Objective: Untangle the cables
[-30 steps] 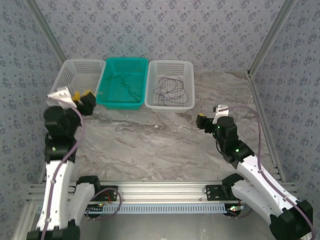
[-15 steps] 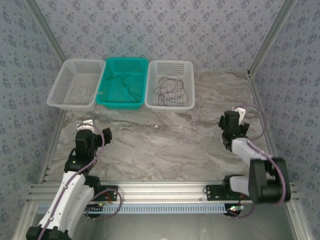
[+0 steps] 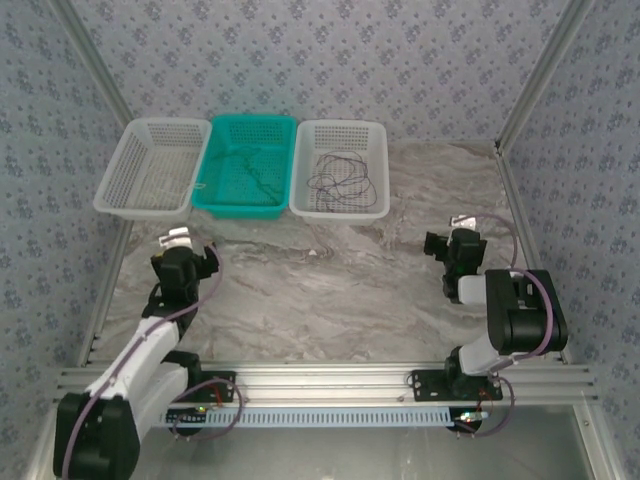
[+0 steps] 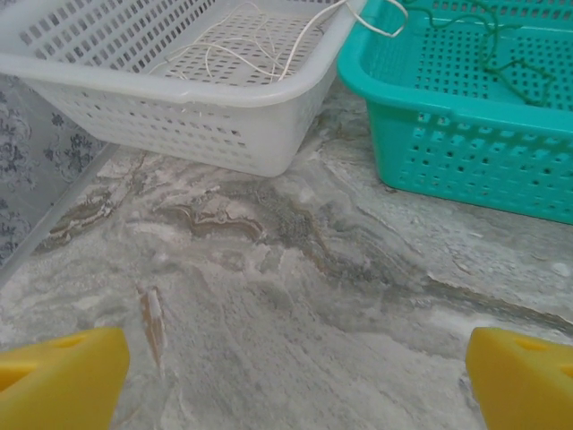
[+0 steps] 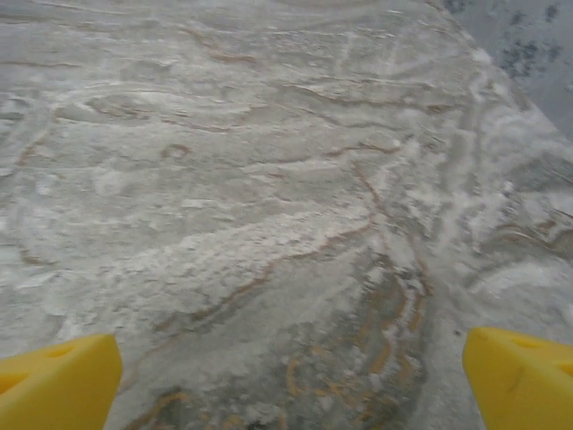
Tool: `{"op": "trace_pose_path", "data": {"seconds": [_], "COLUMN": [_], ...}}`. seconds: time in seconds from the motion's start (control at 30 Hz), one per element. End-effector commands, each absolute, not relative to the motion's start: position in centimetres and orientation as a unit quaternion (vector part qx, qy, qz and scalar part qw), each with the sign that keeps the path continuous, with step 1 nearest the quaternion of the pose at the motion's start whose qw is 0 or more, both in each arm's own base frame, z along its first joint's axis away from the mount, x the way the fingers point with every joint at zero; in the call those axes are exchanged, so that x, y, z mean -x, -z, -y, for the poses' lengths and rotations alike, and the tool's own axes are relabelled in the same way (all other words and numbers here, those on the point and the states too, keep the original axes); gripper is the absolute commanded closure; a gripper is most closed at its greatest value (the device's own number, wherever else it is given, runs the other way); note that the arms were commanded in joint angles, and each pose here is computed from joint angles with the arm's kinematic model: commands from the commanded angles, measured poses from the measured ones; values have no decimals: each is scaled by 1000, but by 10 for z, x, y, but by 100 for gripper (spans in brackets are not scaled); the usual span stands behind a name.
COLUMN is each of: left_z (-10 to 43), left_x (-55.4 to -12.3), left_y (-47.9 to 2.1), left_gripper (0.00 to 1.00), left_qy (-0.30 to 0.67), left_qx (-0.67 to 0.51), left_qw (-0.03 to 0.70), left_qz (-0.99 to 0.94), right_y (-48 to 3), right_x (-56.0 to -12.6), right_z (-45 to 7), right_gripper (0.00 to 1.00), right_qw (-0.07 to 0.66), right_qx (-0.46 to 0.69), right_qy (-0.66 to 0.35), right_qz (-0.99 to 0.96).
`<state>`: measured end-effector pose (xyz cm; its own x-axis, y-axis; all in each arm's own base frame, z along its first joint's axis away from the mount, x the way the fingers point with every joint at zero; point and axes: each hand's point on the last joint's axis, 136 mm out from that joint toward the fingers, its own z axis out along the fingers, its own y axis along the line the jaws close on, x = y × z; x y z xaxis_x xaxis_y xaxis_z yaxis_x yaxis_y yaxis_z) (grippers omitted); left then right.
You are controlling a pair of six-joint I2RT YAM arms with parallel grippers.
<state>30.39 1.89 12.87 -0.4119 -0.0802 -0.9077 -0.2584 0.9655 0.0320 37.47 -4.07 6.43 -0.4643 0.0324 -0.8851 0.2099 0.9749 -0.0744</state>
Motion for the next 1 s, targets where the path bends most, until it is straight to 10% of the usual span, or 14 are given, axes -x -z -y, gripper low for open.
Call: {"op": "trace_pose_path", "data": {"seconds": [0.0,0.3,0.97], "left_z": [-23,-21,-18], "left_x": [-332,-402,-397], "left_y": [-140,-102,-89], "left_gripper": [3,1,1], "left_qy": [-119,-78,-31], "left_qx": [80,52,40], "left_qw": [568,562,556], "left_qz": [-810,-822,-830], "right_y": [-85,-84,-84], "right_x": [-387,-390,-390], "right_z": [29,23,23], "right_gripper": [0,0,0], "right_qw": [553,548,549], "right_qx": [-44,-26,-26], "right_qy": [73,44,42], "right_qz": [-829,-835,-835]}}
